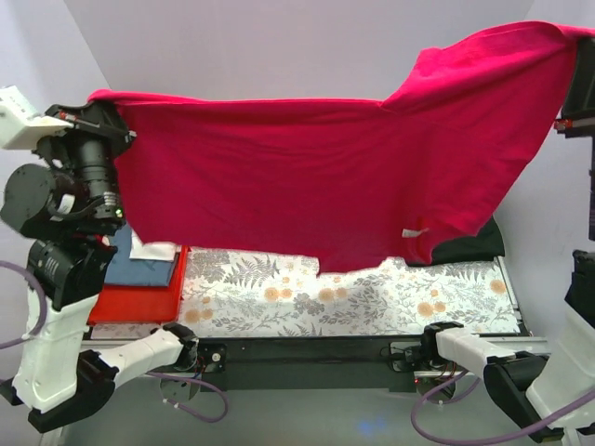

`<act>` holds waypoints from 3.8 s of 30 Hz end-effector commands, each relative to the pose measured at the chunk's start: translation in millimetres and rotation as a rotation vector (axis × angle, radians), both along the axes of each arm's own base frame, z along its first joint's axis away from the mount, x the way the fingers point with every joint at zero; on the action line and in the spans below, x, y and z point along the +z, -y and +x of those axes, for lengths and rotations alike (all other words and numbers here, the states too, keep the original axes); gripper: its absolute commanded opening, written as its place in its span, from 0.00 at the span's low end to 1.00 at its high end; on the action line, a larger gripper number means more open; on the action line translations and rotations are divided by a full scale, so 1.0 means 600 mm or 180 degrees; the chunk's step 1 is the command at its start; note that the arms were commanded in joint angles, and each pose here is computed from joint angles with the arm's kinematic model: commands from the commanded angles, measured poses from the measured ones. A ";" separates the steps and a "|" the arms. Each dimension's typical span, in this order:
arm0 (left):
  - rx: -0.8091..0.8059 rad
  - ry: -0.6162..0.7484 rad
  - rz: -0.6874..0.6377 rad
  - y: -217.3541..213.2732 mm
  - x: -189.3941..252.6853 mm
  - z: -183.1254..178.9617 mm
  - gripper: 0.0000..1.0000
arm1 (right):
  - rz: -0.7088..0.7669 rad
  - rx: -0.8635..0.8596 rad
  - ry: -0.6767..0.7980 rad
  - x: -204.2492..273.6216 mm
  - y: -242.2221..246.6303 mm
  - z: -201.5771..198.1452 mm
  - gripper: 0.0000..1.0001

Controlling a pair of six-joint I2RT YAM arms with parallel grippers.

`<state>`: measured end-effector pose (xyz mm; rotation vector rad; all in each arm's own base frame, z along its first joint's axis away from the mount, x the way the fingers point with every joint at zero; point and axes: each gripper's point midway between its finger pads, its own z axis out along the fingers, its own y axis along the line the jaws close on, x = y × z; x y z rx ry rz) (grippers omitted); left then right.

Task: Fold and stack the t-shirts
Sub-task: Flatten out the tshirt

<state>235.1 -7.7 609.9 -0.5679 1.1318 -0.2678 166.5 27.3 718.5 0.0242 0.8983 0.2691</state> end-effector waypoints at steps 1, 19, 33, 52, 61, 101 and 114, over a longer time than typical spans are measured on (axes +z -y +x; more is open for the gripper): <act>0.0076 -0.0363 0.0375 0.053 -0.051 0.089 0.00 | -0.0072 -0.0020 -0.0402 -0.049 -0.028 0.151 0.01; -0.0240 -0.0946 0.0109 0.067 -0.174 0.349 0.00 | -0.0192 0.0090 -0.1059 -0.156 -0.086 0.435 0.01; -0.0392 -0.0377 0.0192 0.038 -0.052 0.192 0.00 | -0.0295 0.0109 -0.0360 -0.042 -0.052 0.202 0.01; -0.0536 -0.1016 0.0353 0.057 -0.192 0.217 0.00 | -0.0364 -0.0252 -0.0817 -0.137 -0.041 0.338 0.01; -0.0401 -0.2221 -0.0016 0.069 -0.563 0.285 0.00 | -0.0131 0.0009 -0.2489 -0.587 -0.100 0.589 0.01; -0.0655 -0.0860 0.0513 0.038 -0.230 0.199 0.00 | -0.0346 -0.0097 -0.0784 -0.112 -0.086 0.299 0.01; -0.1479 -0.0474 0.0933 0.105 -0.180 0.097 0.00 | -0.0236 -0.0099 -0.0286 -0.027 -0.047 0.163 0.01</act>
